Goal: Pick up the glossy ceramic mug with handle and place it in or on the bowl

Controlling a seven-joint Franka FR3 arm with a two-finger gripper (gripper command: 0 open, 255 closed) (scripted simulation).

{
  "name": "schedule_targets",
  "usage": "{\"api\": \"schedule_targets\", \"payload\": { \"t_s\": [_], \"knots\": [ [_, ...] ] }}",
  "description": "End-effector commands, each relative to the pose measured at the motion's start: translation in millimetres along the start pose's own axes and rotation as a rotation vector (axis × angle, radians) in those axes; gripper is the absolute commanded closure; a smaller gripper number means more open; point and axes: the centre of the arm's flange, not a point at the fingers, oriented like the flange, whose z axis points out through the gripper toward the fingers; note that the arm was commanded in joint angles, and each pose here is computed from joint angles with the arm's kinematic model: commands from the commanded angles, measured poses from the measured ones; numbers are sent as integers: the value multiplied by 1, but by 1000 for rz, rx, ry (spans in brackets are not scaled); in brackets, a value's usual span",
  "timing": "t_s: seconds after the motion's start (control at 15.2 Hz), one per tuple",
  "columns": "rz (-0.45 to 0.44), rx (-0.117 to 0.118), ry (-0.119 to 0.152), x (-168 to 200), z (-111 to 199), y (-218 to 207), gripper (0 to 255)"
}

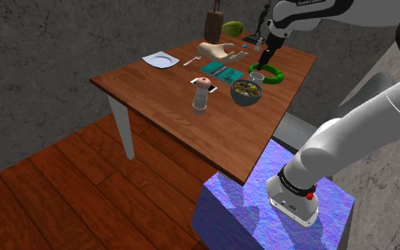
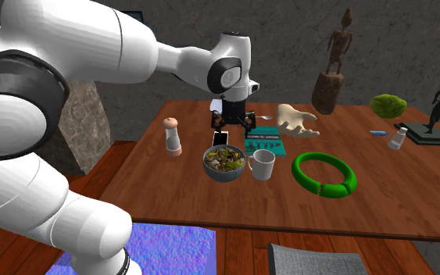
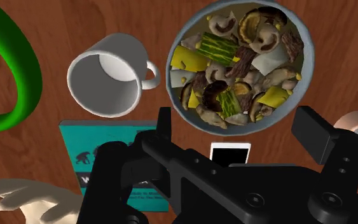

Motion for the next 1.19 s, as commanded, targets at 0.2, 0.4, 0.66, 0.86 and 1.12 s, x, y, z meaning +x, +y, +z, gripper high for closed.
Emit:
{"api": "schedule_targets", "payload": {
  "t_s": [0.2, 0.4, 0.66, 0.86, 1.12],
  "knots": [
    [-36, 24, -17, 8, 34, 61, 0],
    [-55, 39, -28, 14, 56, 96, 0],
    [-82, 59, -41, 21, 85, 142, 0],
    [-102, 74, -52, 28, 108, 176, 0],
    [-103, 75, -52, 27, 126, 178, 0]
  ]
}}
